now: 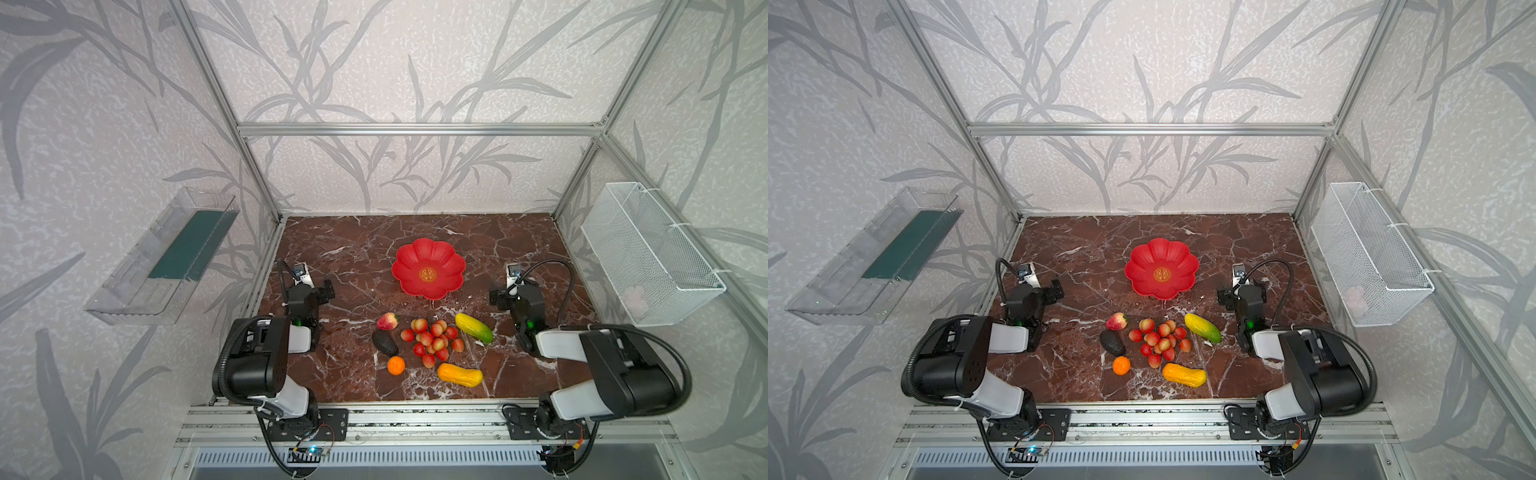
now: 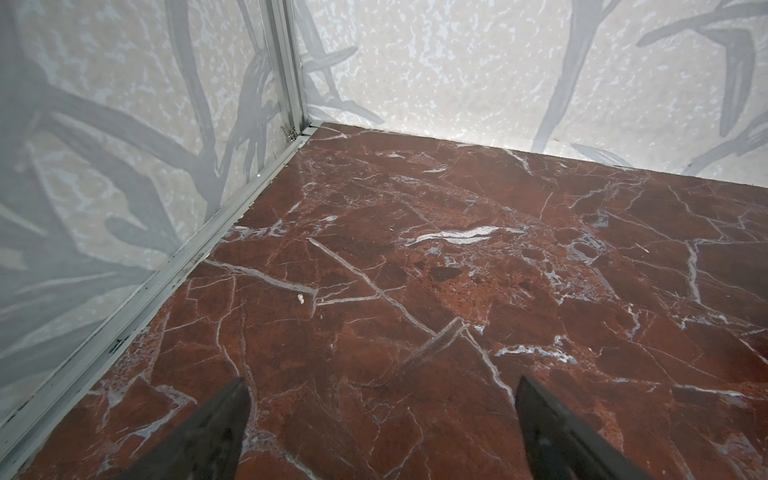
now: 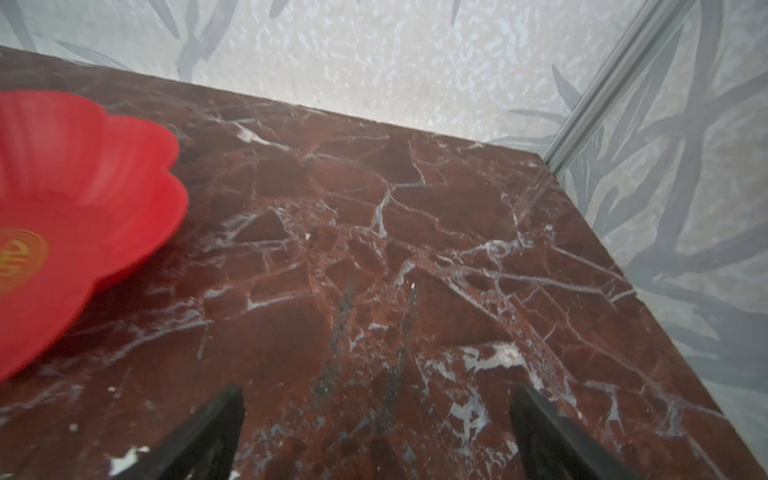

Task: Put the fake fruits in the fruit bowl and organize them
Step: 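Reach the right gripper to the green-yellow cucumber and grasp it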

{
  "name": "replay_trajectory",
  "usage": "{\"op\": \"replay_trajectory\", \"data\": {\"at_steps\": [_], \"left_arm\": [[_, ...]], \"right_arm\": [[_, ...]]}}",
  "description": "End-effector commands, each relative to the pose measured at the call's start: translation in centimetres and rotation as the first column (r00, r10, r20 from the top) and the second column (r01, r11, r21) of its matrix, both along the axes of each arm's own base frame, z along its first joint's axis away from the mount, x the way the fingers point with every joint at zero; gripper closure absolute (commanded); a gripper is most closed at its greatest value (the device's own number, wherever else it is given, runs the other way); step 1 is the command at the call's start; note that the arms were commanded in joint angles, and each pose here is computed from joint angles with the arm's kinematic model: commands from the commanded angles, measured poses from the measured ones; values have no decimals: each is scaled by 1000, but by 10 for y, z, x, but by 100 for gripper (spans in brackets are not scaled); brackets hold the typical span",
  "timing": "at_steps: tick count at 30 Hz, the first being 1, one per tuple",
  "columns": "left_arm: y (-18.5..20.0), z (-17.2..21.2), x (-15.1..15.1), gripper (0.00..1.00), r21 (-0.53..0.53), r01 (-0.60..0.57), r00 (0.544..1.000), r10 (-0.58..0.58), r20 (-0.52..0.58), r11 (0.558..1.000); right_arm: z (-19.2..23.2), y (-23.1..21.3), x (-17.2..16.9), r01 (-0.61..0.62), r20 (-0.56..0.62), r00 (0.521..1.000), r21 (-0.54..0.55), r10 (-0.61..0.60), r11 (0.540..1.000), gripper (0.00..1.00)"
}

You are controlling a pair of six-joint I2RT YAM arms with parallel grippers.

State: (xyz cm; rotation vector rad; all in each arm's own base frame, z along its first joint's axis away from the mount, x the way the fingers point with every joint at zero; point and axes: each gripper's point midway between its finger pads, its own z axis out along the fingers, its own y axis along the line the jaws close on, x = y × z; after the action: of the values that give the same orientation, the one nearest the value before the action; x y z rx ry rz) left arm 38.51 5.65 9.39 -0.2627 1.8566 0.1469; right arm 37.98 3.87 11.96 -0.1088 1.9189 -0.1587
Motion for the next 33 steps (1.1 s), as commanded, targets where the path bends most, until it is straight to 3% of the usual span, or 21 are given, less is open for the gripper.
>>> {"op": "replay_trajectory", "data": {"at_steps": [1,3,4,5,7,8,13,18,22,29,33], "left_arm": [[-7,12,2,1,19,43,999,-43,28,999],[-5,34,-4,1,45,4,999,-5,31,999],[1,48,-8,1,46,-41,999,40,24,998],[11,61,-15,1,0,-119,993,119,12,993],[28,89,-34,1,-154,-278,958,286,26,948],[29,100,-40,1,-212,-295,950,309,36,932],[12,110,-62,1,-383,-213,964,258,69,899],[-8,100,-77,2,-452,-161,984,175,-9,877],[-23,94,-80,3,-496,-98,995,99,-24,863],[-27,88,-91,3,-512,-99,995,86,-48,853],[-26,89,-97,3,-511,-102,995,97,-36,854]], "right_arm": [[70,6,4,42,-33,999,129,-38,991,1],[87,6,5,114,-8,993,366,-119,924,0],[88,15,3,59,-22,998,414,-55,909,0],[87,30,-1,-63,-23,996,423,81,904,1],[77,40,-11,-121,-27,988,456,150,882,0],[72,48,-19,-157,-49,978,458,201,875,6],[27,75,-73,-156,-375,886,316,274,936,11],[-11,98,-118,-186,-501,815,246,289,951,11],[-29,110,-118,-198,-533,794,229,293,953,10],[-71,125,-108,-173,-648,714,202,264,964,11],[-86,125,-107,-157,-683,693,169,231,973,24]]}}
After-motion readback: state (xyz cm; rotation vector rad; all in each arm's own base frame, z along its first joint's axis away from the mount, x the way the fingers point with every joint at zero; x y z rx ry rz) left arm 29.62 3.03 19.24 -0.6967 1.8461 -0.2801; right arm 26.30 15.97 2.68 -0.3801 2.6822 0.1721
